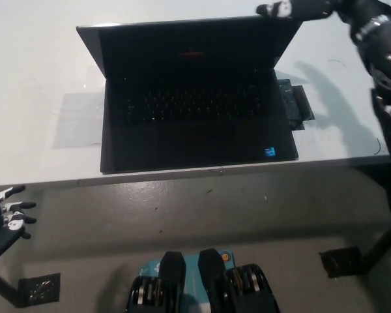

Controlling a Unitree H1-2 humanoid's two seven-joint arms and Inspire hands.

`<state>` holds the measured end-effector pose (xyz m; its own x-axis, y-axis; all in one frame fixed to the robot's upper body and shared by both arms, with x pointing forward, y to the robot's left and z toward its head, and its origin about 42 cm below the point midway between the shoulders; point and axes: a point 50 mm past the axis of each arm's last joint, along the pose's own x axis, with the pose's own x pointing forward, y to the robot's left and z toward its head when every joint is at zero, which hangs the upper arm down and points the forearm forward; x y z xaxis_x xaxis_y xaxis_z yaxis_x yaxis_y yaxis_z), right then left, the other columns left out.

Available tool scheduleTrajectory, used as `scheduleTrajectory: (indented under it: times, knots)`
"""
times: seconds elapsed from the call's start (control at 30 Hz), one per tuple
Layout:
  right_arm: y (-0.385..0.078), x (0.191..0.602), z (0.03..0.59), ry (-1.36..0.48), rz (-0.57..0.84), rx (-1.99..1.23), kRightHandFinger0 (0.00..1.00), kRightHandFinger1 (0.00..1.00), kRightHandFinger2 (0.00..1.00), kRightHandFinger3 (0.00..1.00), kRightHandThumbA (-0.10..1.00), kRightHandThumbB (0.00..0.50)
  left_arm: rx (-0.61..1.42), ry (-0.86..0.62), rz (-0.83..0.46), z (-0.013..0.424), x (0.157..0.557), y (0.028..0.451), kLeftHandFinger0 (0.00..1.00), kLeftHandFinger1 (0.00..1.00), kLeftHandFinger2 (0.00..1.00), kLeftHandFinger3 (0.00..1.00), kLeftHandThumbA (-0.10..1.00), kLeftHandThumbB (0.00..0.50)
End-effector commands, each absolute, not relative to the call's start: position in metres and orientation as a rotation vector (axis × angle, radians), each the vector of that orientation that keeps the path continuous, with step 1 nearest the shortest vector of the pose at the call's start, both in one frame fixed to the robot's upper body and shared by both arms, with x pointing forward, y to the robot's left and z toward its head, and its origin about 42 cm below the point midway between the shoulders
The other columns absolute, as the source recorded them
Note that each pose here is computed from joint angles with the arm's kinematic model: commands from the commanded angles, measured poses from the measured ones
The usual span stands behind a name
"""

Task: The robot uses its right hand to push down on the lid of a laptop kept in the middle of the desk to close it

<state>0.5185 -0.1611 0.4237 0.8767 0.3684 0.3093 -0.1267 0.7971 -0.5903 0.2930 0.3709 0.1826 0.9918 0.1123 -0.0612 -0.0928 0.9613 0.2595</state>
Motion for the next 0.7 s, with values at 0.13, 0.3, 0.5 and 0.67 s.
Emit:
scheduleTrajectory:
  times: [0.13,0.3,0.5,0.67]
  knots:
    - [-0.109,0.525,0.469,-0.64,0.37,-0.706,1.0,1.0,0.99,1.0,1.0,0.369,0.292,0.029,0.076,0.204,0.298,0.373,0.43,0.54,0.66,0.84,0.18,0.0]
    - [-0.094,0.527,0.465,-0.627,0.383,-0.806,1.0,1.0,1.0,0.98,1.0,0.392,0.284,0.008,0.075,0.208,0.302,0.373,0.4,0.51,0.63,0.8,0.17,0.0]
    - [-0.09,0.532,0.439,-0.517,0.484,-0.869,1.0,1.0,1.0,1.0,1.0,0.393,0.305,0.008,0.076,0.211,0.304,0.372,0.43,0.53,0.63,0.81,0.19,0.0]
    - [-0.093,0.537,0.419,-0.454,0.52,-0.885,1.0,1.0,1.0,1.0,1.0,0.421,0.308,-0.001,0.068,0.213,0.307,0.374,0.45,0.54,0.65,0.82,0.21,0.0]
